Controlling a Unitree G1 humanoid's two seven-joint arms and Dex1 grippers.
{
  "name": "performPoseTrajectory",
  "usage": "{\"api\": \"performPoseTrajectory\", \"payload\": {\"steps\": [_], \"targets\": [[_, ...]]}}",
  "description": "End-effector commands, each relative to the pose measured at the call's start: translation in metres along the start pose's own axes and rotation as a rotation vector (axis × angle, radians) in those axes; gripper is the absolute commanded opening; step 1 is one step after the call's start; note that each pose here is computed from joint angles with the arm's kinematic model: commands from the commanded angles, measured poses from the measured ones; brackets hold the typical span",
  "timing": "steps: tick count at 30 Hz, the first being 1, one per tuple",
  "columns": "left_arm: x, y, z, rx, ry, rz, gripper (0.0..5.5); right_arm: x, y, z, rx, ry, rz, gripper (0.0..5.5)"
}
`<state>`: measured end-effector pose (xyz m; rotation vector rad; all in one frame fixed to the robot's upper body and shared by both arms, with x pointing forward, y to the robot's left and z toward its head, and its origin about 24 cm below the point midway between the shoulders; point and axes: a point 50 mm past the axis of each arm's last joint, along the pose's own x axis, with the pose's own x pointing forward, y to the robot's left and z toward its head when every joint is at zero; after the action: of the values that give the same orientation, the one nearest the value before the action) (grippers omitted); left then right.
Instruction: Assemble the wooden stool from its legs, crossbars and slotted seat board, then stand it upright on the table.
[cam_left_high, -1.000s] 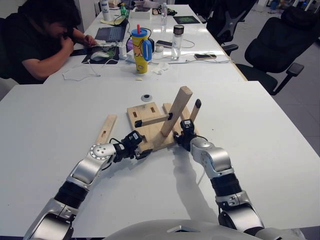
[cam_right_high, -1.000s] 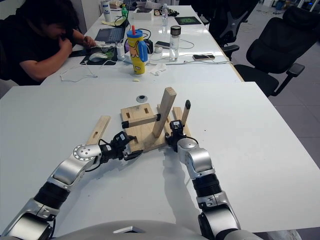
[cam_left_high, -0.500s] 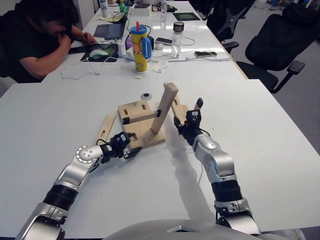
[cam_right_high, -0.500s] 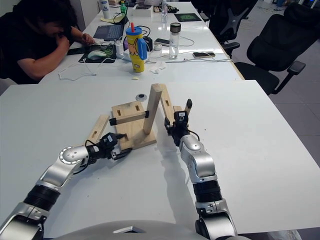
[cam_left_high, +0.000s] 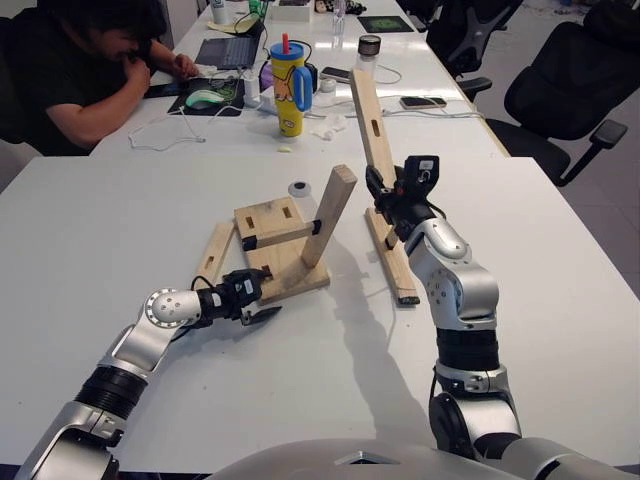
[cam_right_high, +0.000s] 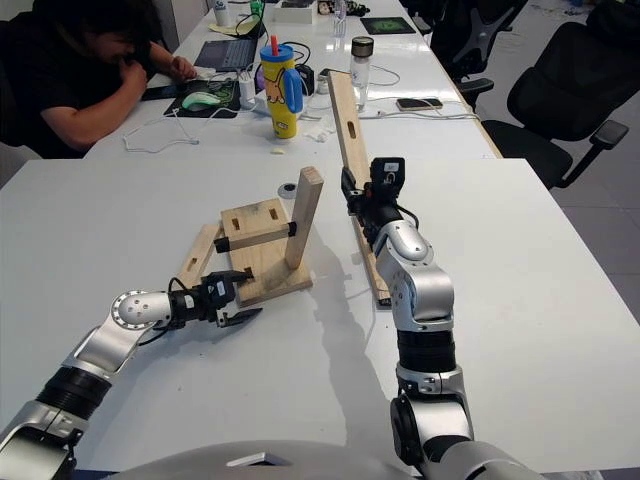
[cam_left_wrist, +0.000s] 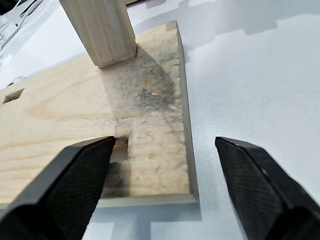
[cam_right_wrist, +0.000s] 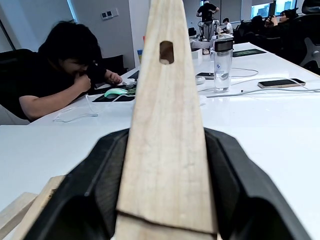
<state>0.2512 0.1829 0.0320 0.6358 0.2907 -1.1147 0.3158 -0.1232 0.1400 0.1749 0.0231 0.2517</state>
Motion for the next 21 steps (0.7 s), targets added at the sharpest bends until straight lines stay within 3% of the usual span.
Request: {"api": "performPoseTrajectory", "payload": {"steps": [1,5,9,13,18,21], "targets": [[0.004,-0.025,-0.03,-0.014,0.132,-0.132,3.72,0.001,-0.002,0.005,0.014,-0.011,0.005,2.06],[-0.006,-0.011,-0.018,-0.014,0.045,-0.051,3.72,0.002,-0.004,0.02,0.046,-0.097,0.015,2.06],[-0.029,0.005,0.007,-0.333,-0.191,0.004,3.72,0.002,0.0,0.036,0.009,-0.208,0.102,2.06],[-0.06,0.002,0.017,-0.504,-0.258,-0.105,3.72,-0.001,0.001,0.047,0.087,-0.264,0.219,2.06],[-0.106,-0.009,0.024,-0.656,-0.279,-0.226,3.72,-0.017,0.009,0.072,0.329,-0.308,0.562,2.06],[-0.124,0.008,0.055,-0.665,-0.452,-0.246,3.98,-0.038,0.009,0.085,0.423,-0.252,0.8,2.06]]}}
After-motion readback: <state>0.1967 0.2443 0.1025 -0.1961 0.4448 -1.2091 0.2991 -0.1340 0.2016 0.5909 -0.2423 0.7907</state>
